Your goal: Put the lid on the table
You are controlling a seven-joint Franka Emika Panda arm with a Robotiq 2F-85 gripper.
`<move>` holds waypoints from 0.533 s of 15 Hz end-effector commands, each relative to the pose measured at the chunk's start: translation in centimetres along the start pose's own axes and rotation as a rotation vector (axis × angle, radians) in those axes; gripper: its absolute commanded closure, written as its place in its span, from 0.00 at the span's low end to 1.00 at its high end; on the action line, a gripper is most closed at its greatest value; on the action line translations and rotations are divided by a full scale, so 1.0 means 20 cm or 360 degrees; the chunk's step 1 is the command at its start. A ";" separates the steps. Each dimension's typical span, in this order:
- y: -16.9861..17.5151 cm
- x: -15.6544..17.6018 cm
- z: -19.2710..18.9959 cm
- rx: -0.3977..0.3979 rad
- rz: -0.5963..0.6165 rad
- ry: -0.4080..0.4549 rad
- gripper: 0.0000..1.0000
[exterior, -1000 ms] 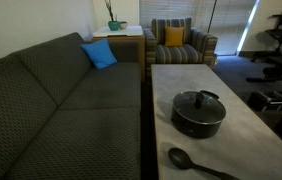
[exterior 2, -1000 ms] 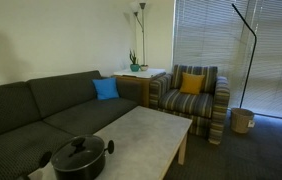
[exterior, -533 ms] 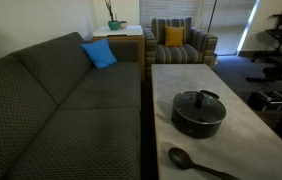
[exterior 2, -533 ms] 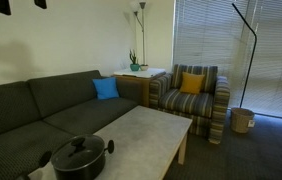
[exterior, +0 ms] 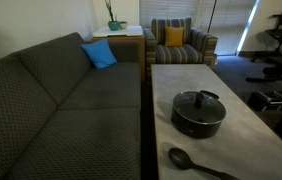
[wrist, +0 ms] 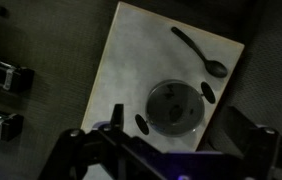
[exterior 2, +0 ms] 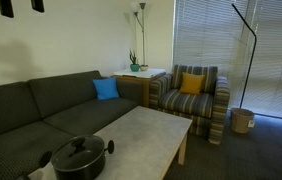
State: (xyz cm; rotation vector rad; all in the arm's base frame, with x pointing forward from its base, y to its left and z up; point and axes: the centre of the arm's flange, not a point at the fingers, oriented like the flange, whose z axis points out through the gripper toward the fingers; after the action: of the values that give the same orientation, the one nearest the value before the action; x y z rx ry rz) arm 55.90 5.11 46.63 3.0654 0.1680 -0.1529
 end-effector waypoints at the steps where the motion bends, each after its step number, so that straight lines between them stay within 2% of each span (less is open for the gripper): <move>1: -0.12 0.30 0.12 0.0204 0.0243 0.0087 0.00; 6: -0.18 0.63 0.34 0.0414 0.0643 0.0266 0.00; 7: -0.18 0.47 0.28 0.0353 0.0523 0.0220 0.00; 8: -0.18 0.50 0.33 0.0358 0.0541 0.0220 0.00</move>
State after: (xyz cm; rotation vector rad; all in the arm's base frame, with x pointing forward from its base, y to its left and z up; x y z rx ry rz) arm 64.83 9.34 38.84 3.2650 -0.3889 0.0630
